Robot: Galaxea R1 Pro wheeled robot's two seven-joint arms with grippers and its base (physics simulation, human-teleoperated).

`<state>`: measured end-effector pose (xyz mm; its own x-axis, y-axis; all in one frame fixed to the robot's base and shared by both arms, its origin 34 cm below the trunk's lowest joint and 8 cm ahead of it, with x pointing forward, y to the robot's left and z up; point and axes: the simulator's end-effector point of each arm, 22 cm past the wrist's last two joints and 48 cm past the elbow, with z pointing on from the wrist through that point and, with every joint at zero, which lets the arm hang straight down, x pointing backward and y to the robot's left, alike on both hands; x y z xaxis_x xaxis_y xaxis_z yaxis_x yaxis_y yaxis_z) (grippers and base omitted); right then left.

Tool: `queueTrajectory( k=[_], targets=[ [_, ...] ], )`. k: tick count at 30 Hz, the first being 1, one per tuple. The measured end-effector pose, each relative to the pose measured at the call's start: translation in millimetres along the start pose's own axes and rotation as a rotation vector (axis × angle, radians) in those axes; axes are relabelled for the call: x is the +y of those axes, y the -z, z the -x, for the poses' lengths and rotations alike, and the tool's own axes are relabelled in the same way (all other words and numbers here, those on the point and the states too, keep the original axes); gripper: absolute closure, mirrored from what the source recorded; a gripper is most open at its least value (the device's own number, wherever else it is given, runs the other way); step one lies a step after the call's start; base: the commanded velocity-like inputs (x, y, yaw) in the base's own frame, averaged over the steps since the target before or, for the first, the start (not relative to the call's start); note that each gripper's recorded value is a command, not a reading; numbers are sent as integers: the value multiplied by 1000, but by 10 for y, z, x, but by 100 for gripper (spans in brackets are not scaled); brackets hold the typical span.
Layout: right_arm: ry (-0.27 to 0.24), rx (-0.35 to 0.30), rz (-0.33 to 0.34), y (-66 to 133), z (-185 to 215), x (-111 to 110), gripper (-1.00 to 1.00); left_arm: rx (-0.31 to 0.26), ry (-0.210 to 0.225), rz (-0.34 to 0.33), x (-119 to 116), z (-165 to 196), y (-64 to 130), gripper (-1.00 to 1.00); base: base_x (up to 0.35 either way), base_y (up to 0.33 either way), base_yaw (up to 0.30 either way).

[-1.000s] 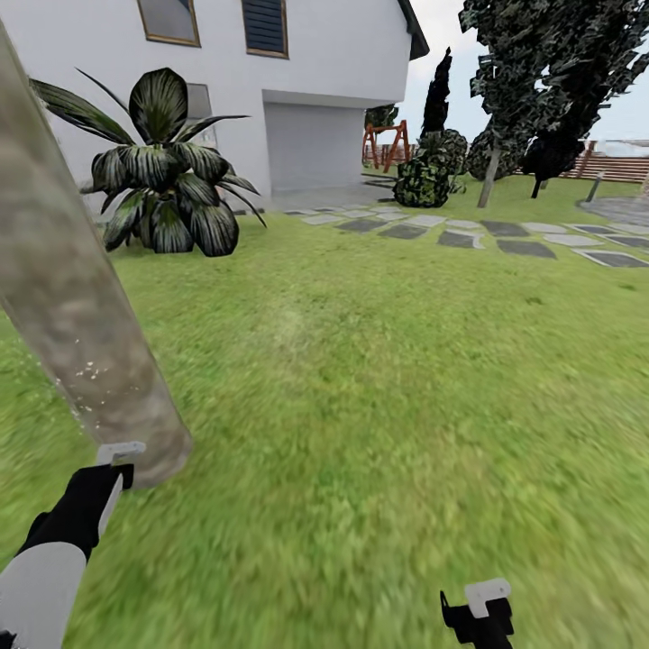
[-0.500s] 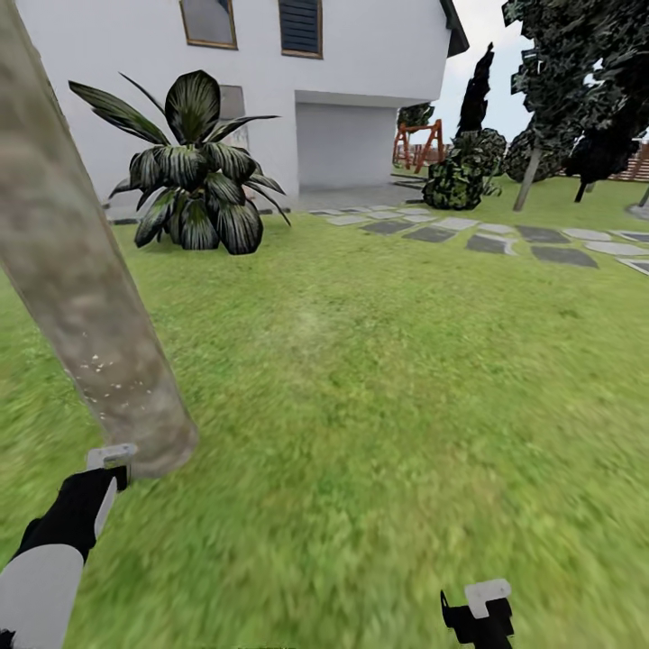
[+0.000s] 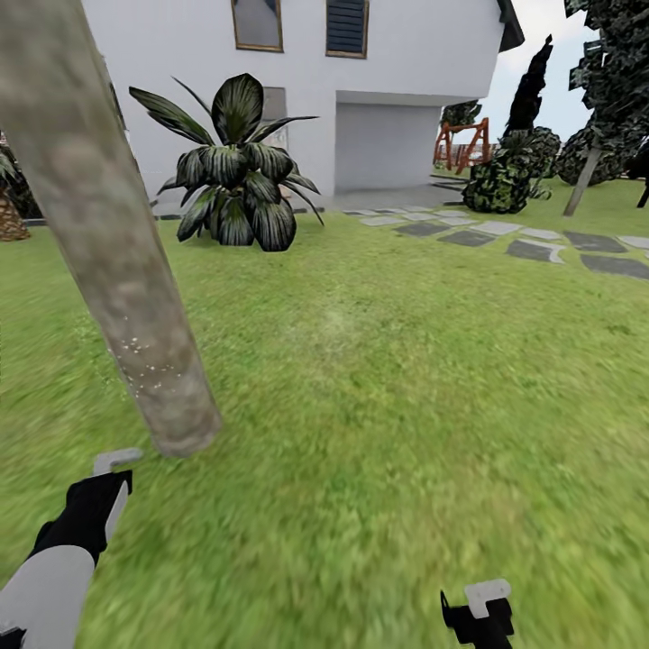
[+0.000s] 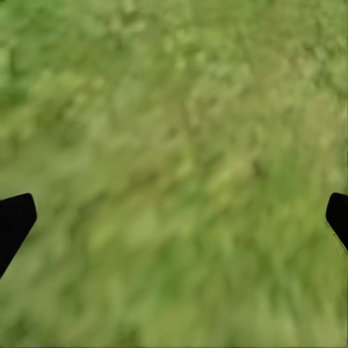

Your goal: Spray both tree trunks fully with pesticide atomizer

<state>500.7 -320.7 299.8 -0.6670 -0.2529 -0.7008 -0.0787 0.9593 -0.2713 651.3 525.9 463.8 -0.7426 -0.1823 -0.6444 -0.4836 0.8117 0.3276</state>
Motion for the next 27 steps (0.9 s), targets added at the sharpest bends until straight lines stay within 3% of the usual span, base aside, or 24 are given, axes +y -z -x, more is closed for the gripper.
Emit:
queueTrajectory(
  k=[18,27],
  targets=[
    [1,1,-4,-1,-6,-25,-100,-5,4,1,-25,6,11,100,185,-216,6],
    [1,0,-2,0,-3,-13,-100,-6,7,2,-20,13,12,100,178,-225,250]
  ],
)
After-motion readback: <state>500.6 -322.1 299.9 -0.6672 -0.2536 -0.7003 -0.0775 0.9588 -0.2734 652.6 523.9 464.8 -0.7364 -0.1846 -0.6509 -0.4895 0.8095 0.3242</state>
